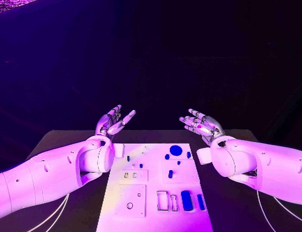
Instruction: Assemble the parts on the task board
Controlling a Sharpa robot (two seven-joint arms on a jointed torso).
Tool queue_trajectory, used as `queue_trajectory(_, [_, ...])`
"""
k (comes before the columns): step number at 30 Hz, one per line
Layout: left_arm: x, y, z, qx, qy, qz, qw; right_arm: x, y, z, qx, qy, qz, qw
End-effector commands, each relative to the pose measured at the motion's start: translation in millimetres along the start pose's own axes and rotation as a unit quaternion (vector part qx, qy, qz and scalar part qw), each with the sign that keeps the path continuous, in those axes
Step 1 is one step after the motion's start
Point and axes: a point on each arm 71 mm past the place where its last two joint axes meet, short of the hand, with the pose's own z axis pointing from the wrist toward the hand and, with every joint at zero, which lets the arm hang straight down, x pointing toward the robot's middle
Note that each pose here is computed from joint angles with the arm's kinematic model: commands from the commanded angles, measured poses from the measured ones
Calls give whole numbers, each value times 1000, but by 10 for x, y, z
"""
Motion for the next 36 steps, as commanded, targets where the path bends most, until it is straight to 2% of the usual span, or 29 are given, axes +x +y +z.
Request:
queue_trajectory(1, [62, -18, 10, 5, 36, -20, 999, 91, -6, 15, 19, 81, 3, 997])
queue_trajectory(5, [62, -18, 10, 5, 36, -20, 999, 87, 0, 25, 22, 90, 1, 996])
queue_trajectory(6, [-46, -59, -85, -4, 58, -28, 998, -31, 170, 47, -75, 82, -173, 979])
queue_trajectory(10, [-75, -88, -124, 0, 63, -29, 998, -41, 244, 49, -101, 87, -236, 963])
queue_trajectory(12, [-74, -111, -150, 4, 76, -28, 997, -52, 300, 56, -113, 94, -283, 948])
queue_trajectory(20, [7, -214, -222, 14, 117, -33, 992, -117, 445, 79, -125, 102, -390, 907])
queue_trajectory(26, [43, -294, -294, 16, 134, -41, 990, -131, 480, 81, -131, 105, -452, 876])
queue_trajectory(33, [96, -365, -395, 21, 155, -52, 986, -76, 432, 106, -111, 125, -532, 830])
queue_trajectory(36, [120, -395, -420, 25, 163, -57, 985, -49, 417, 116, -107, 130, -550, 818])
